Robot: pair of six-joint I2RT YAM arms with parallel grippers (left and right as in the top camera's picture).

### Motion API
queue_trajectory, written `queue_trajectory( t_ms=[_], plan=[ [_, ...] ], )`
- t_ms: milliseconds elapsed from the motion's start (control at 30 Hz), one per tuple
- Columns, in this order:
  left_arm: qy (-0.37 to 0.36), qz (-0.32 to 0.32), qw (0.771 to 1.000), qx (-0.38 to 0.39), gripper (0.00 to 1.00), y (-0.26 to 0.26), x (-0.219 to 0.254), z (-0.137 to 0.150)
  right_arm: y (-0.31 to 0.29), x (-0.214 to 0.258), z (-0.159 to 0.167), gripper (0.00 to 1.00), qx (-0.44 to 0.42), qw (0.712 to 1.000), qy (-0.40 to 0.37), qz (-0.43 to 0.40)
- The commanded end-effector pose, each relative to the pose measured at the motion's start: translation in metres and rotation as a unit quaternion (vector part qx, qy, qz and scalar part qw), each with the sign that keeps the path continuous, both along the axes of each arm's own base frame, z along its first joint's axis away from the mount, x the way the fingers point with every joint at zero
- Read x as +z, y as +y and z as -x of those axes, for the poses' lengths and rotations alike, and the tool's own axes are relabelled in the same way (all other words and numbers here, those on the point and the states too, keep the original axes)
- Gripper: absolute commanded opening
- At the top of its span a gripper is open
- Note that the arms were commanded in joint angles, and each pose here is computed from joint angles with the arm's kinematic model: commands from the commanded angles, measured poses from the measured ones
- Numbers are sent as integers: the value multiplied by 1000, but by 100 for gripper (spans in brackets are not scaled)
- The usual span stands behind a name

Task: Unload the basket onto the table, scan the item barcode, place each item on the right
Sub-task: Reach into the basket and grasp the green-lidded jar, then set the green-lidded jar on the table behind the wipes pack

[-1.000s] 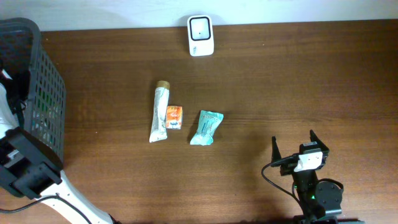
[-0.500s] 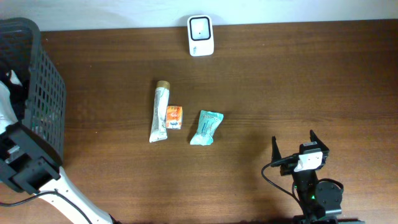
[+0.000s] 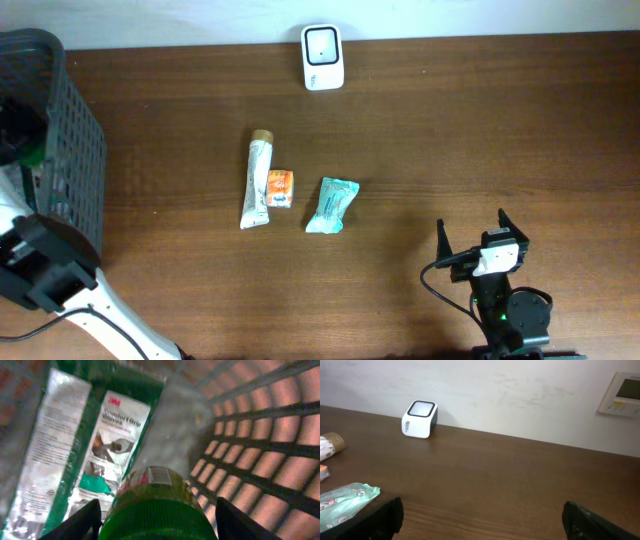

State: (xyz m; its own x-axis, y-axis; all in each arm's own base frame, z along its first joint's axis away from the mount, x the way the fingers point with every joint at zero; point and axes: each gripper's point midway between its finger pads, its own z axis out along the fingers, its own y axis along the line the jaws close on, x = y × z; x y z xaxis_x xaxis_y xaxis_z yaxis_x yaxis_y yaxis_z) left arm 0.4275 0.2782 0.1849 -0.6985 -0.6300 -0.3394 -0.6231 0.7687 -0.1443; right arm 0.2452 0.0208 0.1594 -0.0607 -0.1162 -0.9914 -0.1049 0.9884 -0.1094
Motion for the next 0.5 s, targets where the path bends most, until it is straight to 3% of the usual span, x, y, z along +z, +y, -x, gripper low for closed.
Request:
queue_trajectory(
  t_ms=[0, 100, 200, 300, 467],
  plan=[
    [-126, -50, 991, -15, 50, -19, 118, 4, 0, -2, 0, 98, 2, 1000, 0, 3],
    [-212, -86, 971, -67, 50, -83, 207, 22, 0, -2, 0, 98, 2, 1000, 0, 3],
    [-241, -87, 958, -129, 52, -145, 234, 22, 0, -2, 0, 98, 2, 1000, 0, 3],
    [-224, -53, 948, -218, 54, -224, 223, 11, 0, -2, 0, 98, 2, 1000, 0, 3],
    [-135, 10, 921, -367, 53, -358, 149, -8, 0, -3, 0, 98, 2, 1000, 0, 3]
  ],
)
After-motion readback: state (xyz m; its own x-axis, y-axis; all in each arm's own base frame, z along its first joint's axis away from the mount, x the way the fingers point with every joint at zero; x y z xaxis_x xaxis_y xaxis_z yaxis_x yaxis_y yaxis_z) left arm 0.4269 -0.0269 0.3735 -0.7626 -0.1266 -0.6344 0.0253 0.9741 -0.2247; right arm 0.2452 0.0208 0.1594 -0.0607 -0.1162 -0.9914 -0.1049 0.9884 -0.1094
